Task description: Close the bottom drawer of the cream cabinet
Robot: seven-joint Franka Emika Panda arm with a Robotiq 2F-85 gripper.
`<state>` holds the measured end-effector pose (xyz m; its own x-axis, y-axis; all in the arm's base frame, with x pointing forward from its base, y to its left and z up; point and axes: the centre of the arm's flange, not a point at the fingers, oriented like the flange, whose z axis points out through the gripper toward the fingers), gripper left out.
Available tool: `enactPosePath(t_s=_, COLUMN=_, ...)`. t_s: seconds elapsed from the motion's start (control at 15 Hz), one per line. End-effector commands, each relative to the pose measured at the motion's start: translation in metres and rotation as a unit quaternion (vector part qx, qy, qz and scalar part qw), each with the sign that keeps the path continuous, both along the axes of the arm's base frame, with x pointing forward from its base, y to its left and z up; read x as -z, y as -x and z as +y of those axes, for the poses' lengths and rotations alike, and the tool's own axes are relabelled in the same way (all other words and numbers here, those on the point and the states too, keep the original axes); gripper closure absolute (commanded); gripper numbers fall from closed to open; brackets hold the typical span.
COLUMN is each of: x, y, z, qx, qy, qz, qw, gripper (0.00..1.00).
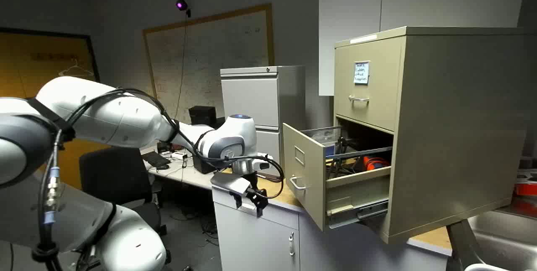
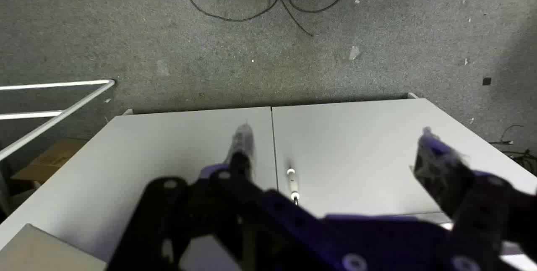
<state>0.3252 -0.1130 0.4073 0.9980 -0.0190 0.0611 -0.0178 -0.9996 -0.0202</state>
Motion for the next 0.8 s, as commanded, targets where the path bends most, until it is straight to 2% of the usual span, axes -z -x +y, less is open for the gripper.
enactPosePath(t_s=0.0, x=0.000, y=0.000, z=0.000, qx=0.000, qy=0.000, qz=0.000, qw=1.0000, gripper=0.00)
enactPosePath(t_s=0.4, x=-0.001, y=-0.001, z=0.000, qx=0.001, qy=0.002, qz=-0.001, qw=1.0000, gripper=0.00)
enactPosePath(t_s=0.73, x=-0.013, y=-0.021, z=0.014, qx=-0.018, qy=0.021, qz=-0.028, qw=0.9992, gripper=0.00)
